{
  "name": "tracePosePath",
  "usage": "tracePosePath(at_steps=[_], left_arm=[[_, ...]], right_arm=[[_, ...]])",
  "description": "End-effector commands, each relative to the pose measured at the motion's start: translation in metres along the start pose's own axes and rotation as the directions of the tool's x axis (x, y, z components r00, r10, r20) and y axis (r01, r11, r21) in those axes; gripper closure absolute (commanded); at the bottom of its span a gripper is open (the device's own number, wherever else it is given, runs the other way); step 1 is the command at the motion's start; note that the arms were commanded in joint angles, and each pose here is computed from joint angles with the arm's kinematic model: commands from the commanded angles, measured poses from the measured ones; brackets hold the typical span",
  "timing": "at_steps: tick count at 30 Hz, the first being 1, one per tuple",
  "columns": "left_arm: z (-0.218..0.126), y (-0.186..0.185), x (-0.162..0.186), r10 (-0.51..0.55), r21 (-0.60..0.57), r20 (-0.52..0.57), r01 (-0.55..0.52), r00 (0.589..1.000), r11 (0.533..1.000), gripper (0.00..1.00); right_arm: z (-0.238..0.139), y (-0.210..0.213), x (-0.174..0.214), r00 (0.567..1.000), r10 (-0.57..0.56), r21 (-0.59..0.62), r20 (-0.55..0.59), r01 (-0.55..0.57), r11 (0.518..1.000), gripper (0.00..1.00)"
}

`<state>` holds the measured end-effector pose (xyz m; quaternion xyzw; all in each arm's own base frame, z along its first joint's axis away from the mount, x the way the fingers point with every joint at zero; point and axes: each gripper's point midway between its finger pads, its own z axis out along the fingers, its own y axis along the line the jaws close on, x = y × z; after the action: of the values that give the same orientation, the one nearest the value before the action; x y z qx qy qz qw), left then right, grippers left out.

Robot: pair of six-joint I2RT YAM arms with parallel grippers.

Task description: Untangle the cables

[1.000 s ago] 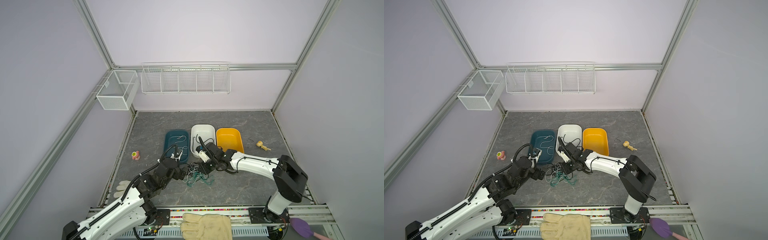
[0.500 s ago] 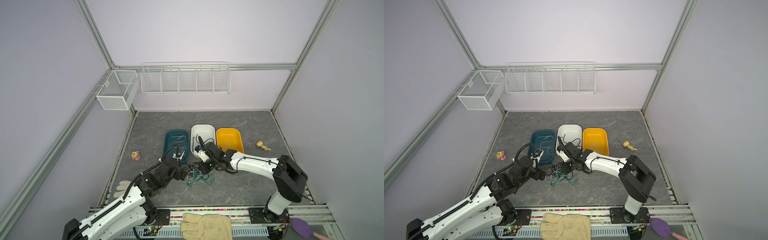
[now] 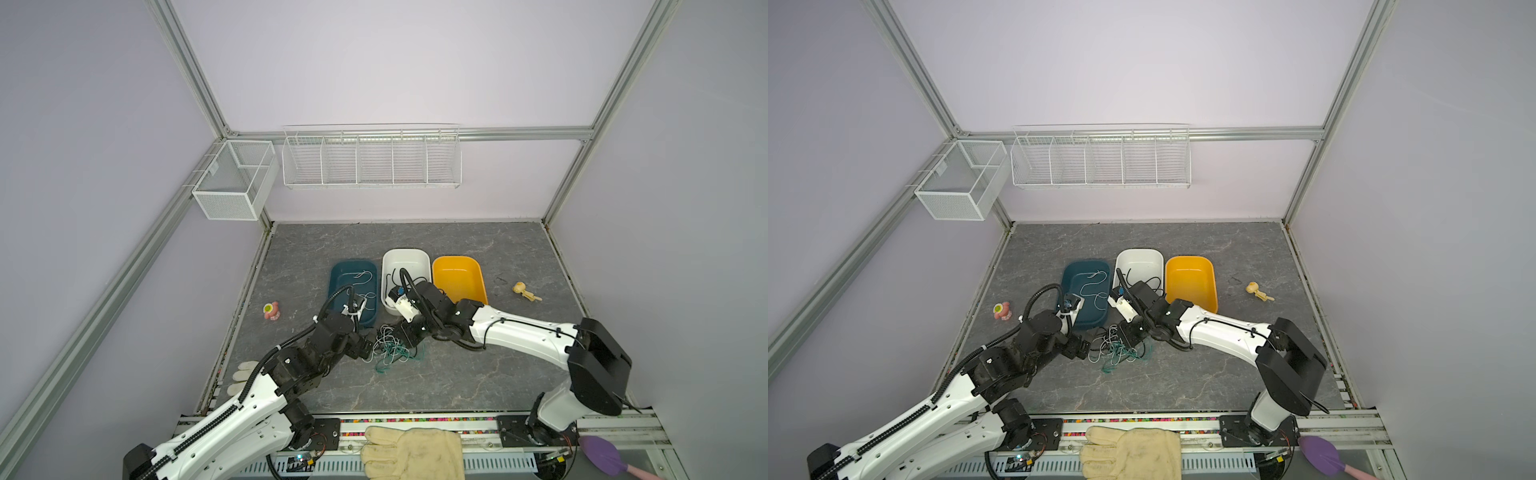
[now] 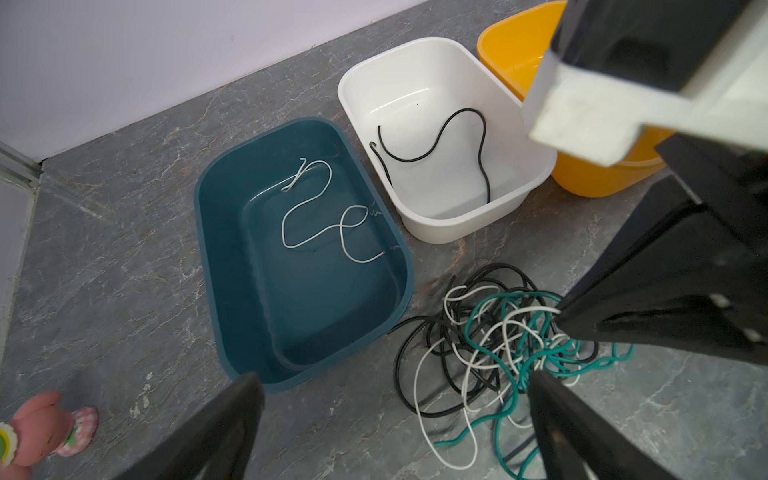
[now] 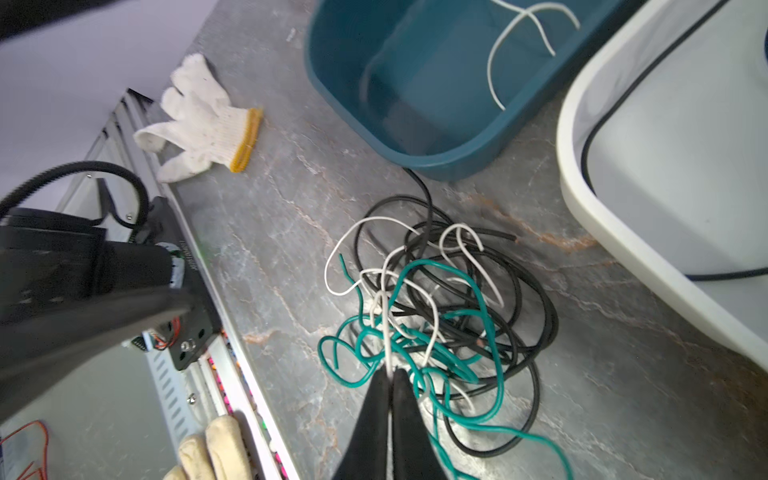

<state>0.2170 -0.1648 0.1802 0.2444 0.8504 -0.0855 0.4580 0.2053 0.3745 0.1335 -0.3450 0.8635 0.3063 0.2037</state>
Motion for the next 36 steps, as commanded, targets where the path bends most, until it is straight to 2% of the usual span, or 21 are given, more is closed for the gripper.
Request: tracePosePath(at_steps=[1, 8, 17, 21, 32, 36], left_arm=[[-0.009, -0.008, -0.009, -0.028, 0.052, 0.004, 0.028, 1.0, 0.998, 0.01], [-0.008, -0.015, -0.007, -0.034, 0.094, -0.007, 0.034, 0.999, 0.995, 0.01], [-0.006, -0.016, -0.002, -0.022, 0.095, -0.024, 0.024, 0.999, 0.995, 0.01], [-0.009, -0.014, -0.001, -0.021, 0.095, -0.01, 0.022, 1.0, 0.995, 0.01], [-0.015, -0.019, -0.001, -0.022, 0.139, 0.06, 0.013, 0.998, 0.99, 0.01], [-0.016, -0.02, -0.003, -0.02, 0.15, 0.071, 0.009, 0.997, 0.989, 0.01]], right_arm=[[-0.017, 0.015, -0.017, 0.999, -0.03, -0.005, 0.043, 0.03, 1.0, 0.93], [-0.036, 0.029, -0.04, 0.995, -0.043, 0.018, 0.091, 0.042, 0.999, 0.93], [-0.076, 0.051, -0.064, 0.98, -0.068, -0.01, 0.188, 0.071, 0.997, 0.93], [-0.096, 0.055, -0.069, 0.973, -0.061, -0.009, 0.224, 0.064, 0.998, 0.93], [-0.137, 0.089, -0.089, 0.946, -0.072, -0.112, 0.315, 0.113, 0.987, 0.93], [-0.141, 0.092, -0.092, 0.952, -0.054, -0.12, 0.301, 0.094, 0.988, 0.93]])
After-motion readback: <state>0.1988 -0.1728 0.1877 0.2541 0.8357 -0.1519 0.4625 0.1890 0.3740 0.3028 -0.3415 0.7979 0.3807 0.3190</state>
